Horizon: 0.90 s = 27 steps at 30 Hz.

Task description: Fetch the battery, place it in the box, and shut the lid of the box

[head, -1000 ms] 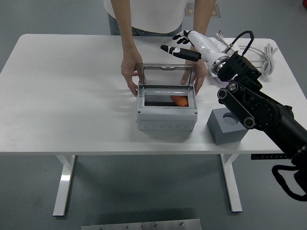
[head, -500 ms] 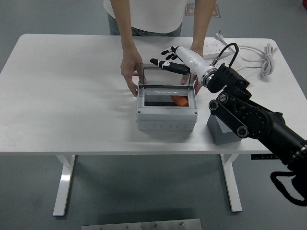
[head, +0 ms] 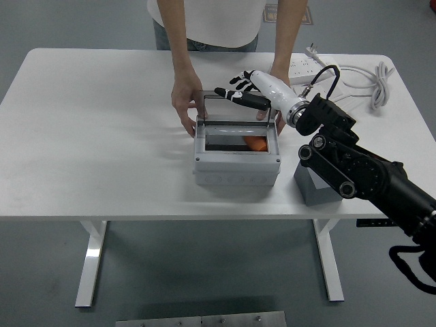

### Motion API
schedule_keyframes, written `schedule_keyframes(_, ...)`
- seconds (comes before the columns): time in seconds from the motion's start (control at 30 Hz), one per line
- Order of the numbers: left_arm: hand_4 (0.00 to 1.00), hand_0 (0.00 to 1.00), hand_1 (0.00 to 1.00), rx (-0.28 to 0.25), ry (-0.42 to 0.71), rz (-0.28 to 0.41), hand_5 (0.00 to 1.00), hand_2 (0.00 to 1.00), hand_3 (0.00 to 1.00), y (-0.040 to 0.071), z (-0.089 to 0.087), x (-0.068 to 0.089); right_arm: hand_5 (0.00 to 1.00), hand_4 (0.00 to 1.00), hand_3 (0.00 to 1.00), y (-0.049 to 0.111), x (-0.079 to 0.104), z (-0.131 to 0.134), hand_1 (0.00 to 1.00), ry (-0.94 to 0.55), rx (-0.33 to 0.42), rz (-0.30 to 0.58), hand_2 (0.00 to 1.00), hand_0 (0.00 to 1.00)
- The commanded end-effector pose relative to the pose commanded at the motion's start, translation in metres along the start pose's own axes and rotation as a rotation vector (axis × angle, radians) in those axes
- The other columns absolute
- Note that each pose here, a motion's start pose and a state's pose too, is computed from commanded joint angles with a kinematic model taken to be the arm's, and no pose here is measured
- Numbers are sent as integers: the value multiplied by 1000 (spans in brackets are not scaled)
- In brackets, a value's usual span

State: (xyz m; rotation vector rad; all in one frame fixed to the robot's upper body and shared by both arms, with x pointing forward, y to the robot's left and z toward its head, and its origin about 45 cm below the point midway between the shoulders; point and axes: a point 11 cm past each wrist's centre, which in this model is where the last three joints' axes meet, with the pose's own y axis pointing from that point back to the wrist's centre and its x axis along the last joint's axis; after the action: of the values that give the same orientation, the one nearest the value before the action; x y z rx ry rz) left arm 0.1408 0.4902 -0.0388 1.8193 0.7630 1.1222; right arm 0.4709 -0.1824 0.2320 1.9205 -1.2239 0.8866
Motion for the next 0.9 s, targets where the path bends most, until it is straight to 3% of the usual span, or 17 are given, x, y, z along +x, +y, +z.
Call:
schedule_keyframes(0.03, 500, 632, 698, 0, 0, 0, 2, 573, 541, 0, 0, 0, 998, 996, 604, 0, -1, 1, 562, 1, -1, -2, 594, 587)
schedule_keyframes(0.2, 500, 632, 698, 1, 2, 0, 2, 573, 541, 0, -1, 0, 998, 996, 604, 1, -2, 1, 562, 9, 0, -7, 594, 587)
schedule_keyframes(0.23, 500, 632, 698, 1, 2, 0, 2, 573, 541, 0, -1, 0, 998, 995, 540, 2, -2, 0, 476, 9, 2, -6, 541, 417)
schedule_keyframes(0.4, 500, 632, 698, 2, 4, 0, 2, 573, 541, 0, -1, 0, 998, 995, 540, 2, 0, -2, 476, 15, 10, -2, 541, 417)
schedule_keyframes(0.43, 500, 632, 698, 2, 4, 0, 2, 573, 541, -1, -1, 0, 998, 993, 477, 2, 1, -3, 410, 17, 11, -1, 471, 308)
schedule_keyframes(0.9, 500, 632, 698, 6, 6, -7, 2, 573, 541, -2, -4, -4, 998, 985, 449, 7, 0, -3, 376, 34, 16, -6, 437, 251)
